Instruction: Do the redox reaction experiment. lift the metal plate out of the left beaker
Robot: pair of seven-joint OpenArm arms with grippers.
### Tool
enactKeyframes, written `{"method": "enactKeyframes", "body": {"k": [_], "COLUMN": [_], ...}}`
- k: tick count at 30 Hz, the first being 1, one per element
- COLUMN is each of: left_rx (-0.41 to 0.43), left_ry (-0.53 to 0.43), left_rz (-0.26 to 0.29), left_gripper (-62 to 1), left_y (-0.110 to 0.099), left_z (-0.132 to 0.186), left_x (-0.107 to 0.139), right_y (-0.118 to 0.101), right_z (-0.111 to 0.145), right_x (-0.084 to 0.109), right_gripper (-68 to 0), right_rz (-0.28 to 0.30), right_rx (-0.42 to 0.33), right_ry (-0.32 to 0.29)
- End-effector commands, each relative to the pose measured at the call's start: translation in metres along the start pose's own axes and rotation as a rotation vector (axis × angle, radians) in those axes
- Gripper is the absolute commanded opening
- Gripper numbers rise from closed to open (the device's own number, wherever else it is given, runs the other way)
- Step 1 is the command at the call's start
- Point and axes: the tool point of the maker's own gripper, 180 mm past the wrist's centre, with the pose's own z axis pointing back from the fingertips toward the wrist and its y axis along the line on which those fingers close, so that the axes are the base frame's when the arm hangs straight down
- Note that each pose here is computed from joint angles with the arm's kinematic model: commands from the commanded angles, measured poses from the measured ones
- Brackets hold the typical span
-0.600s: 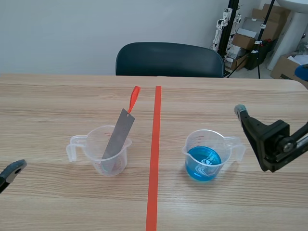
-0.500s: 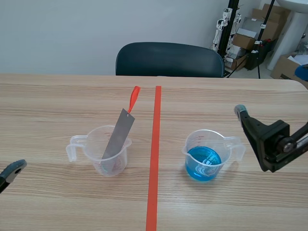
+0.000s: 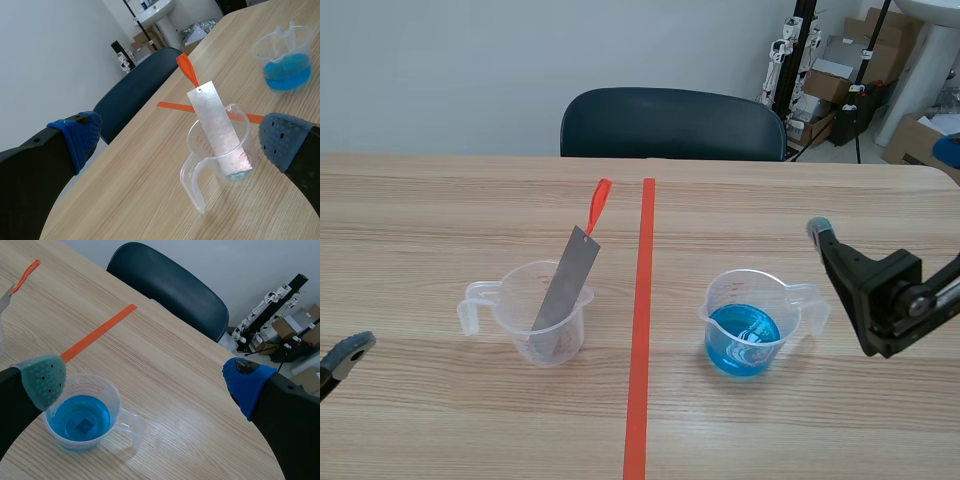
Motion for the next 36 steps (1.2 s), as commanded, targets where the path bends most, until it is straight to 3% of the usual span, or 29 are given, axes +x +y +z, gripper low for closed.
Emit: {"method": "enactKeyframes", "body": {"k": [1, 15, 25, 29, 33, 36], "left_rx": [0.016, 0.016, 0.016, 0.016, 0.017, 0.017], "left_ry": [-0.026, -0.026, -0.026, -0.026, -0.026, -0.026], "left_rz": [-0.002, -0.002, -0.002, -0.002, -0.002, -0.001], "left_gripper": [1.4, 1.4, 1.4, 1.4, 1.4, 1.4], "left_y": [0.004, 0.004, 0.004, 0.004, 0.004, 0.003], "left_z": [-0.002, -0.002, -0.002, -0.002, -0.002, -0.002], "left_x": [0.007, 0.007, 0.007, 0.007, 0.007, 0.007], "right_y": [-0.004, -0.004, -0.005, 0.004, 0.018, 0.022], "right_z": [-0.001, -0.001, -0.002, -0.002, -0.002, -0.006], "right_x": [0.010, 0.011, 0.011, 0.013, 0.012, 0.008], "right_gripper": [0.4, 0.4, 0.4, 0.4, 0.4, 0.4], "right_rz": [0.015, 0.004, -0.061, -0.104, -0.147, -0.153], "right_rx": [-0.005, -0.006, -0.007, 0.048, 0.150, 0.186], "right_ry": [-0.035, -0.038, -0.040, -0.049, -0.057, -0.057]}}
